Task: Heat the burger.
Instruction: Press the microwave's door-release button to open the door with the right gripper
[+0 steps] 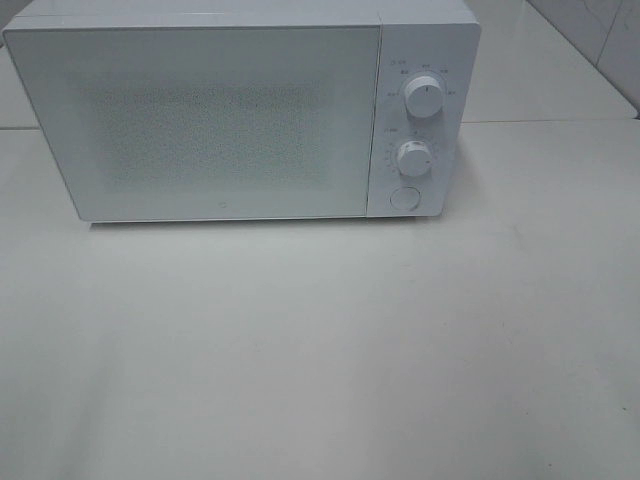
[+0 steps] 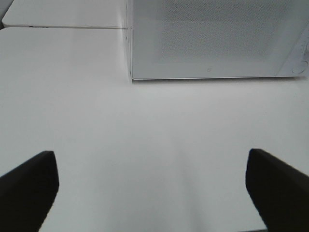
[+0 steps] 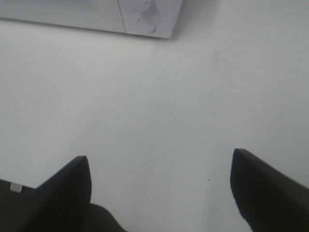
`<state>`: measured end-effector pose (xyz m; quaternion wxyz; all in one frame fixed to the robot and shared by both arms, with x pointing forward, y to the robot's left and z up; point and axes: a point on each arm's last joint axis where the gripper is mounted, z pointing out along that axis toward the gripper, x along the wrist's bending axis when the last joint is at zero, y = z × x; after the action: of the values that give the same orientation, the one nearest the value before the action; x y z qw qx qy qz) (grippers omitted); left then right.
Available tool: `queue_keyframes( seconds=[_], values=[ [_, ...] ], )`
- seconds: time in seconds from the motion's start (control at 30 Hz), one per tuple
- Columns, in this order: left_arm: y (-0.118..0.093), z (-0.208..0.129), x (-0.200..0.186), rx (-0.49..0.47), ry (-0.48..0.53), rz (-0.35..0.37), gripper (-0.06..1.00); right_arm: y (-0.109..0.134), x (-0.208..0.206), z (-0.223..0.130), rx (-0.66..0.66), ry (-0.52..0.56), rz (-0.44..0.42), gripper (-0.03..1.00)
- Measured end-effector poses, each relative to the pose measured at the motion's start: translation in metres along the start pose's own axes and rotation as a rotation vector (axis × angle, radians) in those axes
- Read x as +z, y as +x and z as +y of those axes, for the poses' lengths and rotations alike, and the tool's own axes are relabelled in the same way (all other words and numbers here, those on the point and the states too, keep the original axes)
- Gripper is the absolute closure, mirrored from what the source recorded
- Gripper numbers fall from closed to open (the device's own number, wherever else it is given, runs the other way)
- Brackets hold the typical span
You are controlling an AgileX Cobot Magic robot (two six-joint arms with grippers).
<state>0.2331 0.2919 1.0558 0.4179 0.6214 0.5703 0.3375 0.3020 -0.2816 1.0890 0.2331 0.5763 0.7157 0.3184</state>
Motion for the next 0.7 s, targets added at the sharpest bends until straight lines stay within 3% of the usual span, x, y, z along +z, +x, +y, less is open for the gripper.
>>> queue_keyframes(
  seconds=[0.4,0.7],
  values=[
    [0.0,0.0,0.0,0.0,0.0,0.0,-0.03,-0.009,-0.008,-0.046,0.101,-0.098,-0.108,0.21],
    [0.0,0.0,0.0,0.0,0.0,0.0,-0.03,-0.008,-0.023,-0.059,0.114,-0.218,-0.124,0.21]
  ],
)
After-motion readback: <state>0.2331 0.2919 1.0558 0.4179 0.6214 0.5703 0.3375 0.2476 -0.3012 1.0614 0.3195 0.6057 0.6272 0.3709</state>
